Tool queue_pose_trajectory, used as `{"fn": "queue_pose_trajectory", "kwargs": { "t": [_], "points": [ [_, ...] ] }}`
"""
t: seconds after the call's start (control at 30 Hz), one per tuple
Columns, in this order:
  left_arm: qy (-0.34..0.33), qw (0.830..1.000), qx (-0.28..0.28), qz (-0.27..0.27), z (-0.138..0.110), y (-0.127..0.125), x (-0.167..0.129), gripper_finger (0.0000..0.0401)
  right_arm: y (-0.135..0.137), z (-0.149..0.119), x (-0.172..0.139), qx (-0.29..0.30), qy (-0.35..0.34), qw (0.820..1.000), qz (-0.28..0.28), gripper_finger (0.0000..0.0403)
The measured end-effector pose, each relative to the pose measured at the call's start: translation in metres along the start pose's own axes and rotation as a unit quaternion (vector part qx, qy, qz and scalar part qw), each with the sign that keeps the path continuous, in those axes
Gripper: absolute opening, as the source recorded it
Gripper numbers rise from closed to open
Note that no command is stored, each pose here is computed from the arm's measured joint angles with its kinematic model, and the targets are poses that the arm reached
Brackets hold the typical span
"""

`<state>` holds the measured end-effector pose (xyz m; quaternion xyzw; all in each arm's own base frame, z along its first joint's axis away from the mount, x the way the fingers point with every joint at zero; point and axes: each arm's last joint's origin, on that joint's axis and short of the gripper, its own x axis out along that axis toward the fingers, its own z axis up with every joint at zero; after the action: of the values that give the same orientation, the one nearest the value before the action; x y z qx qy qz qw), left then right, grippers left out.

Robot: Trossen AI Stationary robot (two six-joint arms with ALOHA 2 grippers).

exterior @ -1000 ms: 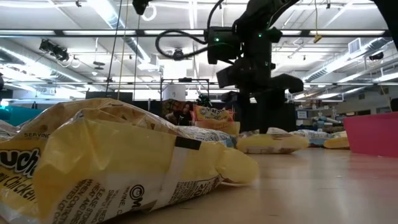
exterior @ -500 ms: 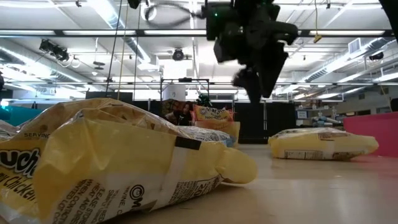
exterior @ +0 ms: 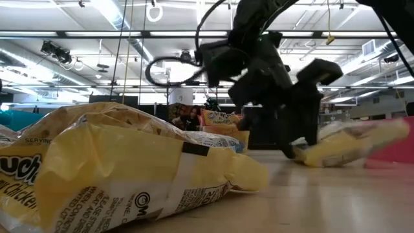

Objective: Sort Maruchan noodles
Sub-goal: Put the top center yellow noodle pack into the red bin

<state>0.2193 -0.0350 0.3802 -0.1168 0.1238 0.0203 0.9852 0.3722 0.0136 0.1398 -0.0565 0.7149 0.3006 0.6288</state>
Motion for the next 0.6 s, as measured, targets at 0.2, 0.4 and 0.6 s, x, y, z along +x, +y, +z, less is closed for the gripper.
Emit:
{"fn": "queue_pose_trajectory", "kwargs": {
  "t": [0.2, 0.4, 0.6],
  "points": [
    [0.033, 0.998, -0.032, 0.038, -0.022, -0.009, -0.002, 0.0208, 0.005, 0.007, 0.012, 0.039, 0.03, 0.999, -0.023, 0.012],
    [0.026, 0.997, -0.037, 0.055, -0.037, -0.009, -0.018, 0.0208, 0.014, 0.004, -0.008, 0.085, 0.007, 0.995, -0.054, 0.0013],
    [0.023, 0.997, -0.036, 0.066, -0.039, 0.002, -0.047, 0.0208, 0.04, -0.013, -0.06, 0.146, -0.048, 0.982, -0.108, 0.0006]
  ]
}}
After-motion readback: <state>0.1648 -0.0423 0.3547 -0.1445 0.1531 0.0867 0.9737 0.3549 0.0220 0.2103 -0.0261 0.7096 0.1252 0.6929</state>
